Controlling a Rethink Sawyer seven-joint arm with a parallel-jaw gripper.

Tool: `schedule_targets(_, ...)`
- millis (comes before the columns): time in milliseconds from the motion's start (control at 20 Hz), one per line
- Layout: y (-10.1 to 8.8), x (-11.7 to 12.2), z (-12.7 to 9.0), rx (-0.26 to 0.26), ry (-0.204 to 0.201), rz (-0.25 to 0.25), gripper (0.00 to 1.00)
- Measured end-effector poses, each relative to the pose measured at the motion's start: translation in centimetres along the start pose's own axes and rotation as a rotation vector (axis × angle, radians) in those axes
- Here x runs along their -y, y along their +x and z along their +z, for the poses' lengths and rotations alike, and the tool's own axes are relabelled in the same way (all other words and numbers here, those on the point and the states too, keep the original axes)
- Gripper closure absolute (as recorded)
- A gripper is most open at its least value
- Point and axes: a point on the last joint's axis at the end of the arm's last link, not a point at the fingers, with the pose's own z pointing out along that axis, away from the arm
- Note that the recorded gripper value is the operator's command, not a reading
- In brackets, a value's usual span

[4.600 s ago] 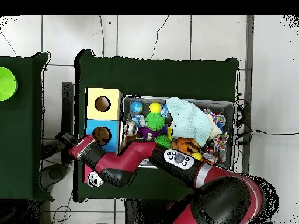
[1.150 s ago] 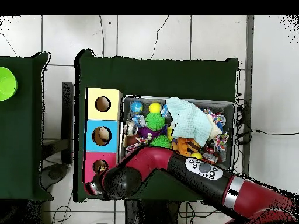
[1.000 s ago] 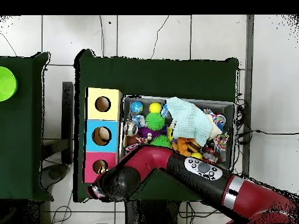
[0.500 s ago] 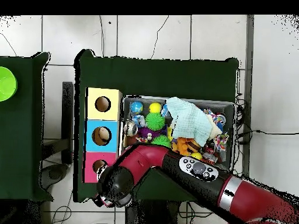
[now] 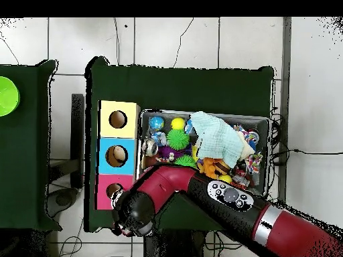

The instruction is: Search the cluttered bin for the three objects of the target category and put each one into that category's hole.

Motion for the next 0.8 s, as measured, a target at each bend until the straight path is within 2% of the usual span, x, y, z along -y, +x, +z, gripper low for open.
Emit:
schedule_targets(200, -0.1, 0.3, 0.3, 0.022, 0.018, -0.013, 1.0)
schedule_targets(400, -0.6, 0.8, 0.8, 0.081, 0.055, -0.042, 1.0)
schedule_targets(600, -1.1, 1.6, 1.5, 0.167, 0.115, -0.096, 1.0)
schedule_targets(800, -0.7, 2.1, 1.8, 0.198, 0.168, -0.139, 1.0)
